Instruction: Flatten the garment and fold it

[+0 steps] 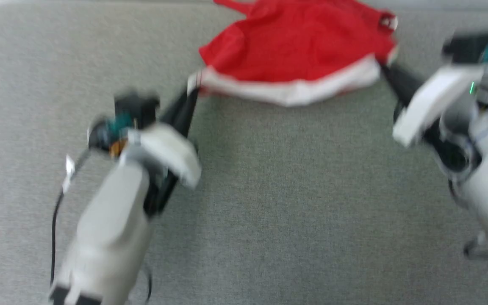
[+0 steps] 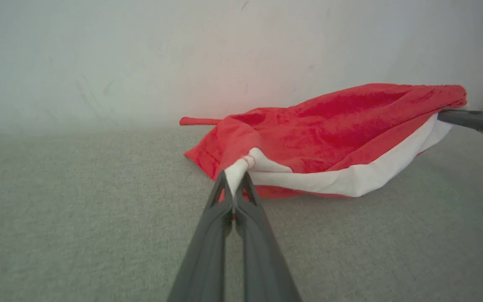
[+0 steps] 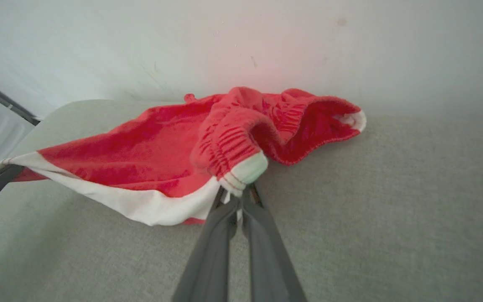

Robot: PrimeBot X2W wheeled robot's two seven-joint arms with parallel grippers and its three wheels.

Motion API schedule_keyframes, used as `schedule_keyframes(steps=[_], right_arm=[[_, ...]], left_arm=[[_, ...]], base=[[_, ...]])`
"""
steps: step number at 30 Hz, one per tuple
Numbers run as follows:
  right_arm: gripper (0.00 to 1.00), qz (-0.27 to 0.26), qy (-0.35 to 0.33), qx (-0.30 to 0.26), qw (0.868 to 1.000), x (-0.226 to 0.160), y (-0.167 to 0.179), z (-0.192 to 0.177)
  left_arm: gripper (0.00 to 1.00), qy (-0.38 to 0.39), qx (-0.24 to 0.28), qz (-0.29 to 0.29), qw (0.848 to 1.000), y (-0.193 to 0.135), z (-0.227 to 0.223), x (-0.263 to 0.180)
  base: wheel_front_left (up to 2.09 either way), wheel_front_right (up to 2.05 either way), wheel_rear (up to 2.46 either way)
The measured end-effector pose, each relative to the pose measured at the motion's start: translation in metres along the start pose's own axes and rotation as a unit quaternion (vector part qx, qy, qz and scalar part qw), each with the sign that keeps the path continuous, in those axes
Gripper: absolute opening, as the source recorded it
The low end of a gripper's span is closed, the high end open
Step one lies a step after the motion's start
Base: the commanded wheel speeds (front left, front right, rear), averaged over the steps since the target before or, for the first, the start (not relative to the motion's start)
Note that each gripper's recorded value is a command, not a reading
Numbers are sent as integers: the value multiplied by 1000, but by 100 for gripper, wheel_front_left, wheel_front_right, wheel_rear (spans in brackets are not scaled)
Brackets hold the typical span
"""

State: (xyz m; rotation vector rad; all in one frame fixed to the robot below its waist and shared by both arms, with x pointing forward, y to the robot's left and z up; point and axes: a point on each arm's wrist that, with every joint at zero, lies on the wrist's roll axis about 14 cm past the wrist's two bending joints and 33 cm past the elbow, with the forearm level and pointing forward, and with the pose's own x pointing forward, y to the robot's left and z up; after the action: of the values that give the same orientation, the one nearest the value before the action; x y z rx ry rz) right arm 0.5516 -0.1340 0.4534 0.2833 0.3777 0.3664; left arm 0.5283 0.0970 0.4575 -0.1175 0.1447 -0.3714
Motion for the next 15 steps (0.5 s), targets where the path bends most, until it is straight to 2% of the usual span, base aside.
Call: schedule_keyframes(steps=[4,15], right_arm=[[0,-3,38,12,999,-28,0,-29],[0,-22,107,29,994,-103,-8,-72]], left_arm=[[0,48,-5,2,999,-3,-29,-42],[0,86,-25,-14,996,-24,-36,-127]], base=[[0,0,0],[0,0,0]])
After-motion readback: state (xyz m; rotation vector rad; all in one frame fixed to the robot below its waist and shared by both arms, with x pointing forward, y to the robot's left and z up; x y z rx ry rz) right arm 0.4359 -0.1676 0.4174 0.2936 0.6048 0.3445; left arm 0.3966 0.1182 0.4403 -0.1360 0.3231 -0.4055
